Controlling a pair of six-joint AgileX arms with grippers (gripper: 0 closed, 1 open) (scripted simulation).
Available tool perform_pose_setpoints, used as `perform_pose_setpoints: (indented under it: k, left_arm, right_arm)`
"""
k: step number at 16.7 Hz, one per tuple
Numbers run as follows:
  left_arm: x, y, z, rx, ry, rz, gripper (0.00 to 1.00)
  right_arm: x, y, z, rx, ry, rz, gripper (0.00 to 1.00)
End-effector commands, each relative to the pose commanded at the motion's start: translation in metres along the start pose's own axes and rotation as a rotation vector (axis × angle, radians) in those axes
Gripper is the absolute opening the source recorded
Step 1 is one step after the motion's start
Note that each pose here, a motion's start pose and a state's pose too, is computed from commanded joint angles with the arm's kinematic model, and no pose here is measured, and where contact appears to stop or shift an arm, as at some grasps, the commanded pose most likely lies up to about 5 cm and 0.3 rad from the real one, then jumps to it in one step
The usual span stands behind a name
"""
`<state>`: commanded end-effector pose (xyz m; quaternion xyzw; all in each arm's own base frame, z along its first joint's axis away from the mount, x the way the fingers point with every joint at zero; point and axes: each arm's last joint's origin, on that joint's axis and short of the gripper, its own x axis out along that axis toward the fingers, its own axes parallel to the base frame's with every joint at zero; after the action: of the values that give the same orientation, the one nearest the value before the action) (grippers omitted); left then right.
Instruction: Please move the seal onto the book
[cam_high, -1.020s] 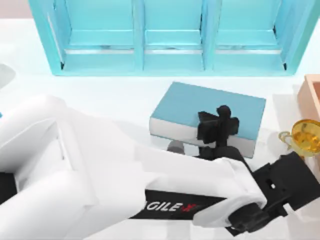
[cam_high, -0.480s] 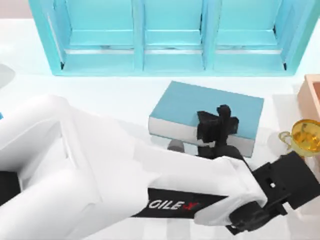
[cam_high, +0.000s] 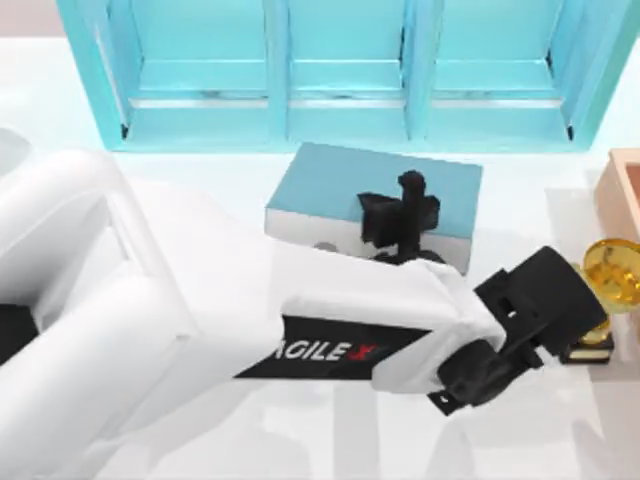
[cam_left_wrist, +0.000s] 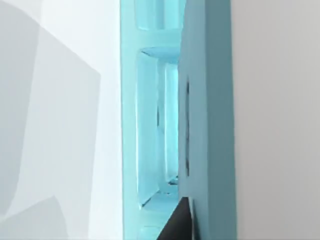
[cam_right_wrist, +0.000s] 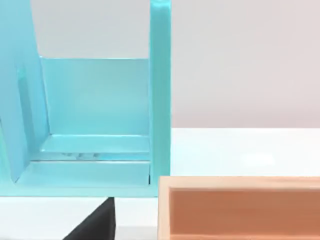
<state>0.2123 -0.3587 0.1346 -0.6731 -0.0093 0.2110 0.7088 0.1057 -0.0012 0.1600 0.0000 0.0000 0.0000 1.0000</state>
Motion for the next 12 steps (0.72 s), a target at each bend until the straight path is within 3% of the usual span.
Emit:
perform_pose_setpoints:
  k: [5, 12]
  left_arm:
    - [-0.048, 0.013, -0.002, -0.013, 0.101, -0.023, 0.0]
    - [-0.043, 0.025, -0.003, -0.001, 0.096, -0.017, 0.0]
  right_arm:
    - [0.0, 0.0, 0.0, 0.0, 0.0, 0.0, 1.0]
    - [0.0, 0.0, 0.0, 0.0, 0.0, 0.0, 1.0]
